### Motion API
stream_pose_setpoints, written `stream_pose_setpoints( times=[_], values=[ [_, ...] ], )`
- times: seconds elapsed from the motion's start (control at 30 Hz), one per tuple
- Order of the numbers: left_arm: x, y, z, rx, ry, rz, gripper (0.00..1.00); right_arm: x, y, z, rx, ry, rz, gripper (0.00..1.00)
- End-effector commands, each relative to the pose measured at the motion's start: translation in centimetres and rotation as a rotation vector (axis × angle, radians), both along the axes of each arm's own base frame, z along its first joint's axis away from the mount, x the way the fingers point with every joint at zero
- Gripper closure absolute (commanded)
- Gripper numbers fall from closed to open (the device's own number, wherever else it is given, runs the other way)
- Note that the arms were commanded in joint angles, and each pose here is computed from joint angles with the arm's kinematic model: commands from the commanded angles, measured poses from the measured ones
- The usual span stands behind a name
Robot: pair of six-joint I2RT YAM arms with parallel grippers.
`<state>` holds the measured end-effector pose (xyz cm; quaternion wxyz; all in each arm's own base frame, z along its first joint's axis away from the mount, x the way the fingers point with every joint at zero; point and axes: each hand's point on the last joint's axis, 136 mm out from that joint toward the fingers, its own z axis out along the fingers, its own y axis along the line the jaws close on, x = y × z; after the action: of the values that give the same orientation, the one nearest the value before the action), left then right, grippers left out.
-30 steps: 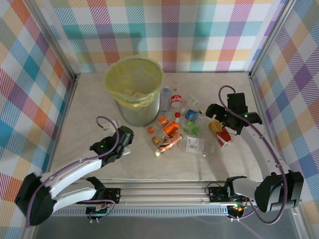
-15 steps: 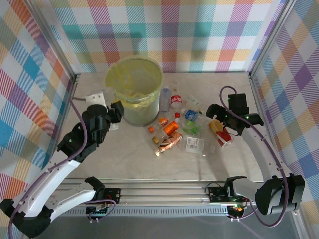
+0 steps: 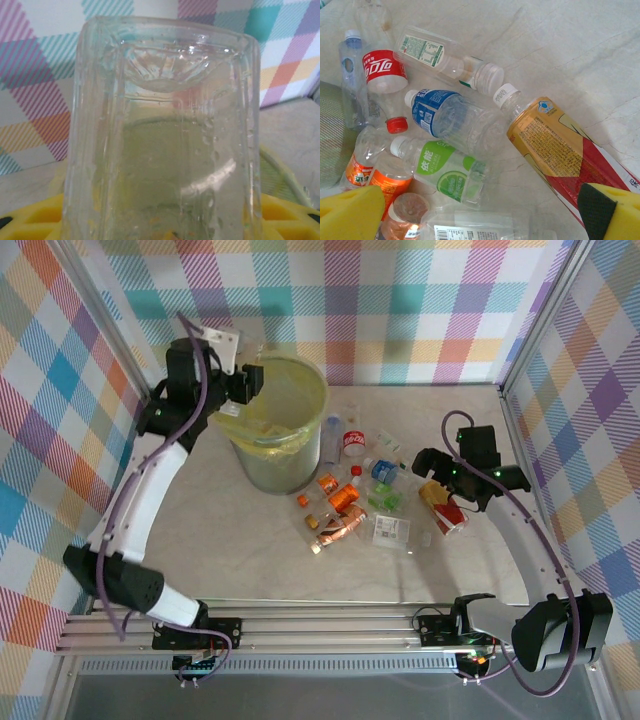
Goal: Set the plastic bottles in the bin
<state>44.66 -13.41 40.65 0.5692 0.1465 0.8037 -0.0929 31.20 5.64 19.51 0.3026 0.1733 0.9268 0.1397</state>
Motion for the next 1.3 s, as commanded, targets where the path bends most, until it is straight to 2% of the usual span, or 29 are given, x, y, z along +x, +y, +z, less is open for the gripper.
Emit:
stream_pose_setpoints(
  times=[0.0,0.33,0.77,1.1,1.27],
  values=[
    [0.2,-2.1,-1.0,0.040,0.046,-0.209,0.58,0.1,0.3,1.3,0.004,-0.017,0.036,0.00],
    [2.1,-3.1,-7.2,0.156,0.209,-0.365,0.58,0.2,-0.4,0.2,-0.026,0.056,0.042,0.00],
    [3.7,-3.1,-13.4,0.215,0.335,-0.393,0.51,-0.8,-2.8,-1.6,-0.038,0.153,0.027,0.00],
    [4.1,-2.3,-17.0,0.274,0.423,-0.377,0.43,-2.4,-5.4,-3.4,-0.125,0.251,-0.008,0.00],
    [4.3,-2.3,-17.3,0.279,0.432,-0.375,0.31,-2.5,-5.7,-4.8,-0.126,0.296,-0.010,0.00]
  ],
)
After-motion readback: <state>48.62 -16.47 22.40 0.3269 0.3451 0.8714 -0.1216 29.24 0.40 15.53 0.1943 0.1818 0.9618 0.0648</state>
